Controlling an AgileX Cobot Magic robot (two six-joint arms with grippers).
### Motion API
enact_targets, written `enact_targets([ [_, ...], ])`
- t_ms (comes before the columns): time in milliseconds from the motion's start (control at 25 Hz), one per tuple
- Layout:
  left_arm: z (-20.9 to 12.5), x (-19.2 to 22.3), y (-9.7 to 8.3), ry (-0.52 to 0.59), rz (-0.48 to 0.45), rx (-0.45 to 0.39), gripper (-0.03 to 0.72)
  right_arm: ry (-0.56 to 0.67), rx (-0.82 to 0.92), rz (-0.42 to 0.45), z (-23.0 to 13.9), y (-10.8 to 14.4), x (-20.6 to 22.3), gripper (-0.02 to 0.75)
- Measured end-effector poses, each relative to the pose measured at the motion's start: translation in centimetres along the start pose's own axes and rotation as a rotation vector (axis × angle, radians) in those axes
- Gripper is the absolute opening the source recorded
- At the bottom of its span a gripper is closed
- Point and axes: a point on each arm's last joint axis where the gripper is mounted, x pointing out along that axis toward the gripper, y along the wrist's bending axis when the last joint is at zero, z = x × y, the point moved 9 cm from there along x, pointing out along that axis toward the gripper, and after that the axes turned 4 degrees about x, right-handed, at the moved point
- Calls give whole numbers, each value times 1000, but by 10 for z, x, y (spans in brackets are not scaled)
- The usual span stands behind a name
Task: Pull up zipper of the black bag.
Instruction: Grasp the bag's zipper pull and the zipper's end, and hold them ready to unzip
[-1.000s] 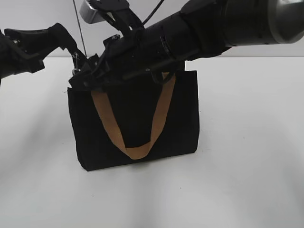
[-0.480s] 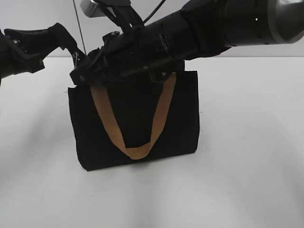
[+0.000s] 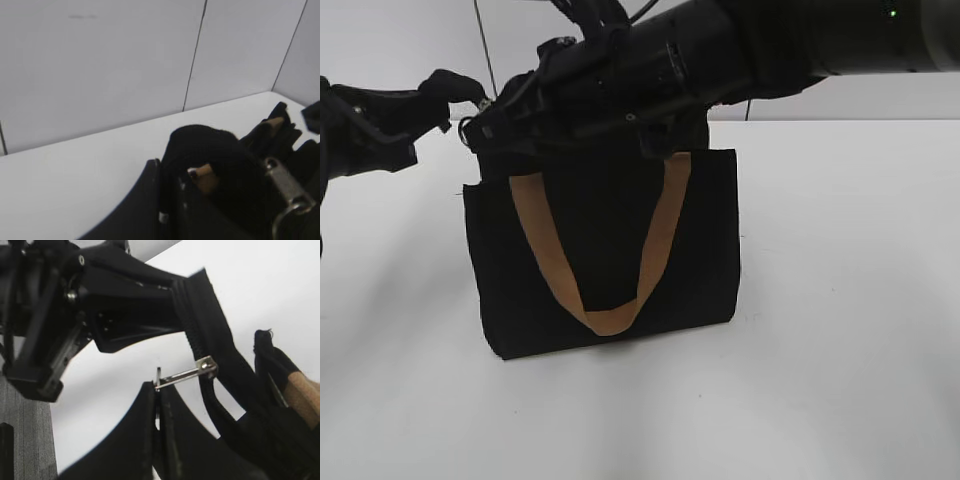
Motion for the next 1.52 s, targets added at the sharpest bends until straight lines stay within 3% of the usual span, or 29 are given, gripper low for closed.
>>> enact_targets([
  [400,-24,-2,11,135,63,2,8,69,43,-29,-8,-9,-12,-1],
  [960,-48,-10,24,276,134,2,8,51,91,-86,-4,-36,-23,-1],
  [1520,-48,-15,26,304,162,-19,8,68,83,-120,-4,-60,-43,-1],
])
